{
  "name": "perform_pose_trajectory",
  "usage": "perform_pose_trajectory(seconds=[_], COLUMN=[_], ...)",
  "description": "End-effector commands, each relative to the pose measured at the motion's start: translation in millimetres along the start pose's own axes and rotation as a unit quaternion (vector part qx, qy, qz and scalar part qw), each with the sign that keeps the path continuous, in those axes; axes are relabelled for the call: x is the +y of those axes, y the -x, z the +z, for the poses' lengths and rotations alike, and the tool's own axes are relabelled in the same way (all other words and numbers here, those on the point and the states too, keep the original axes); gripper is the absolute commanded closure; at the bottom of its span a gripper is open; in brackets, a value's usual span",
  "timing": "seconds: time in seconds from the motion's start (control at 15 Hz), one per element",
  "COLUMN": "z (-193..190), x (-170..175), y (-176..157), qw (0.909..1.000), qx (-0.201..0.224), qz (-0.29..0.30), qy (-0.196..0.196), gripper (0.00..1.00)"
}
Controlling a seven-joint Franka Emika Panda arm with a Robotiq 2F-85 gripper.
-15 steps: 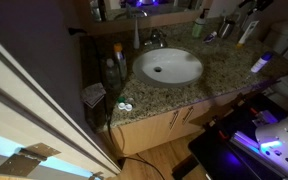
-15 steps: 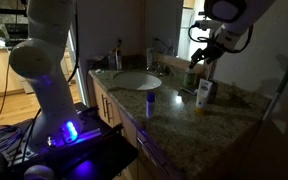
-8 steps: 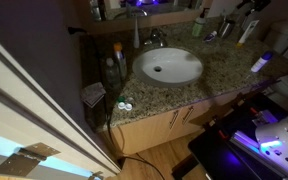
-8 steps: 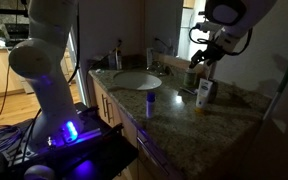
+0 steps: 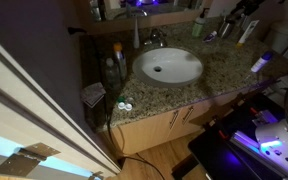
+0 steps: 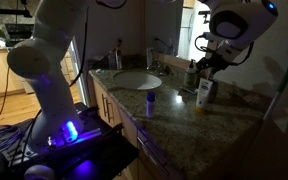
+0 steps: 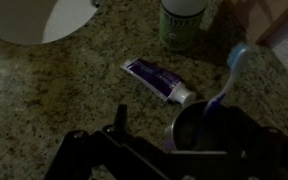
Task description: Take the toothbrush from the cup and put it on the counter
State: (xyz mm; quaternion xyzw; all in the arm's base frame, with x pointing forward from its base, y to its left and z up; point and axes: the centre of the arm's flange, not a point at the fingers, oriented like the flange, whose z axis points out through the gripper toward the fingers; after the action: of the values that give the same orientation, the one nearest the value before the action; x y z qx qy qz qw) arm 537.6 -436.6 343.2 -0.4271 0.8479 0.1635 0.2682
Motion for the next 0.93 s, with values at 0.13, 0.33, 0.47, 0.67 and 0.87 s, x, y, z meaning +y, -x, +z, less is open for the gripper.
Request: perform_pose_trajectory(seconds=[0.13,0.33,0.47,0.67,0.87], z=[12.0,22.4,27.6,32.5,31.2], x=[-35.0,-41.9,-45.8,-47.7,-48.8], y=[0.6,2.9,3.8,4.2,3.4], qw=[0.9994,0.9991,0.9991,0.9993,0.9994], qx=[-0.018,-0.022,-0.026,-0.025,-0.026], qz=[0.029,0.033,0.033,0.026,0.021], qy=[-0.01,-0.012,-0.009,-0.006,-0.008], gripper=[0.0,0.0,0.0,0.32,0.55])
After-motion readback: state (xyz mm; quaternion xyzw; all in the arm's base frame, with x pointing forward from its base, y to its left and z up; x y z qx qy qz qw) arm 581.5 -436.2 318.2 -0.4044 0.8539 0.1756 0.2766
